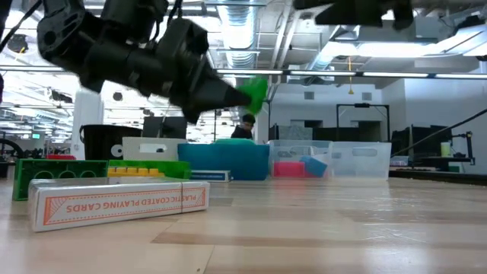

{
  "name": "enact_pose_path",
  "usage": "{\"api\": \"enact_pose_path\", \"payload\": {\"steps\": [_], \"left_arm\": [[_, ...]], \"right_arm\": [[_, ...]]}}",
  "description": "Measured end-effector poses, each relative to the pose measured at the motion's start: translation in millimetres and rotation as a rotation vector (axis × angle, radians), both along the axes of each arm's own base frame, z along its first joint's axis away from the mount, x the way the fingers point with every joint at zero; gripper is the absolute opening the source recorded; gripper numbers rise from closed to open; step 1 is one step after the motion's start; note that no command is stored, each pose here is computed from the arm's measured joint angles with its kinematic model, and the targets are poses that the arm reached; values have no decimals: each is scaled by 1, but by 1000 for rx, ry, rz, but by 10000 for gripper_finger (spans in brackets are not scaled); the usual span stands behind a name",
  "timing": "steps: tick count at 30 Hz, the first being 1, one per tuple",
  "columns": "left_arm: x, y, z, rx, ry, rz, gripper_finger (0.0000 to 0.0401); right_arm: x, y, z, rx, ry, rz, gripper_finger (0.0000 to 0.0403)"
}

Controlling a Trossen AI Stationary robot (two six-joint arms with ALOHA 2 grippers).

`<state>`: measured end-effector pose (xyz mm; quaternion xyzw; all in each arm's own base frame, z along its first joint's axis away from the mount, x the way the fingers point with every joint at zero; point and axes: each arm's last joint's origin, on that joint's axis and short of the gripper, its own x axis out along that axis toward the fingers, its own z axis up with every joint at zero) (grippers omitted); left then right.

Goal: Pick & Place Toys
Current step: Put the green 2 stud game piece into the left transparent bin

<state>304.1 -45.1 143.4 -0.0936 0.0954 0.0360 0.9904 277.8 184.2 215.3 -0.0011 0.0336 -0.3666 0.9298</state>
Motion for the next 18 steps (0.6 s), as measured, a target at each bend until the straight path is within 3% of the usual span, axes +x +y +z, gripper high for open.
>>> {"api": "enact_pose_path", "payload": {"steps": [9, 18], "left_arm": [[-7, 57, 52, 137, -68, 132, 0], [19, 115, 58, 113, -68, 93, 0]], "right_arm": [[-34, 1, 35, -10, -50, -32, 204], [-64, 9, 30, -5, -64, 31, 179]]}}
